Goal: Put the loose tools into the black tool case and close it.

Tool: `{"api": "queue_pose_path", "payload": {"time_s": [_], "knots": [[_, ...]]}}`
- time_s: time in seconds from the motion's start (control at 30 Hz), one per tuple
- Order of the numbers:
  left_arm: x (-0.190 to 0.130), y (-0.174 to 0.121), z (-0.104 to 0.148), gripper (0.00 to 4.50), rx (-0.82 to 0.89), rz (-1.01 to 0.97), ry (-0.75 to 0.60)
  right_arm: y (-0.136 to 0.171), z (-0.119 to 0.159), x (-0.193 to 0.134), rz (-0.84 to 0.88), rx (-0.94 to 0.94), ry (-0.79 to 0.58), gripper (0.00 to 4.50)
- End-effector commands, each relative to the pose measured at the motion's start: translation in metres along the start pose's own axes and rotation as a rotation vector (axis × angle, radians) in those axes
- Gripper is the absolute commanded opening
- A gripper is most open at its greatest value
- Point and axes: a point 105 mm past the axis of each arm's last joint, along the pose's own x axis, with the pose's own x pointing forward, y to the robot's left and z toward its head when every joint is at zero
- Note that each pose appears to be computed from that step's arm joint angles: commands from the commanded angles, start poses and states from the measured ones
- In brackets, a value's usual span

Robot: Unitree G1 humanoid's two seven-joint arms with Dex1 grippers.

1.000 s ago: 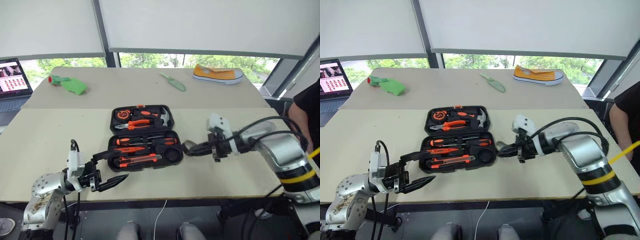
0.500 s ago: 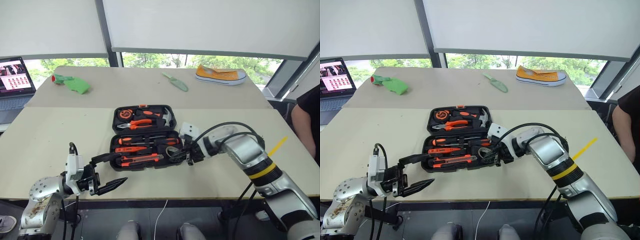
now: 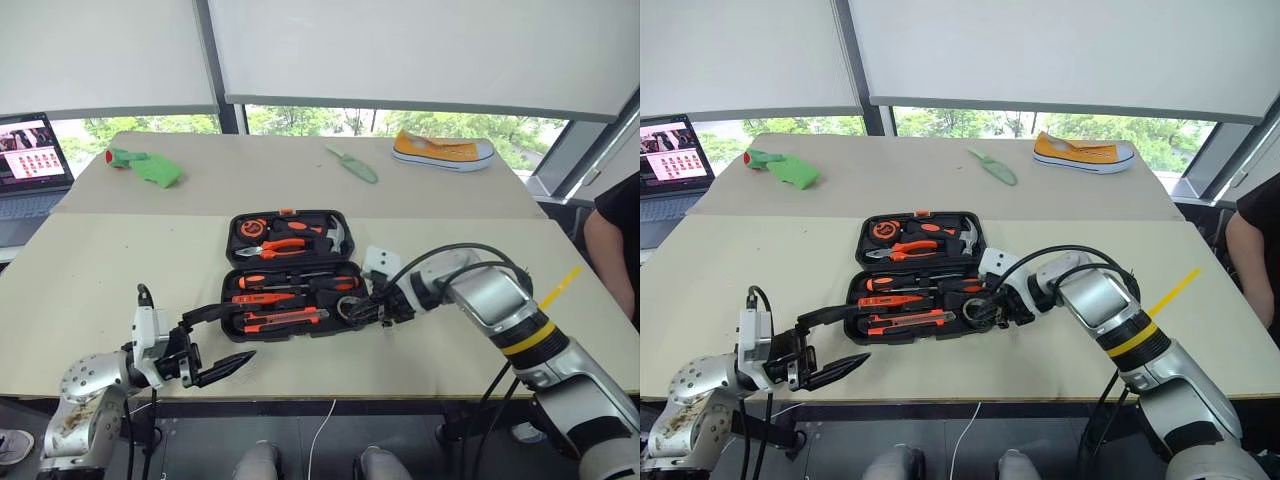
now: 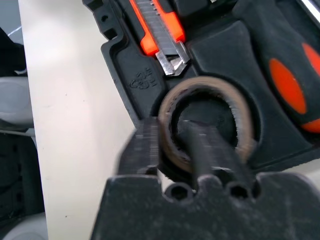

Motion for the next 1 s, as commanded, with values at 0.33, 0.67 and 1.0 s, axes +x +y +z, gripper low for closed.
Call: {"api": "queue_pose_path", "payload": {"time_s": [0.33, 0.67, 1.0], "knots": [[-0.048, 0.091, -0.017, 3.34, -0.102, 0.598, 0.115, -0.046, 0.019, -0.067, -0.274, -0.118, -0.348, 3.17], [0.007, 0.132, -0.025, 0.0, -0.147, 0.634, 0.219, -0.115, 0.001, -0.031, -0.553, -0.212, -0.253, 0.05], [0.043, 0.129, -0.041, 0.0, -0.161, 0.444, 0.306, -0.112, 0.019, 0.0, -0.435, -0.247, -0.283, 0.05]]}}
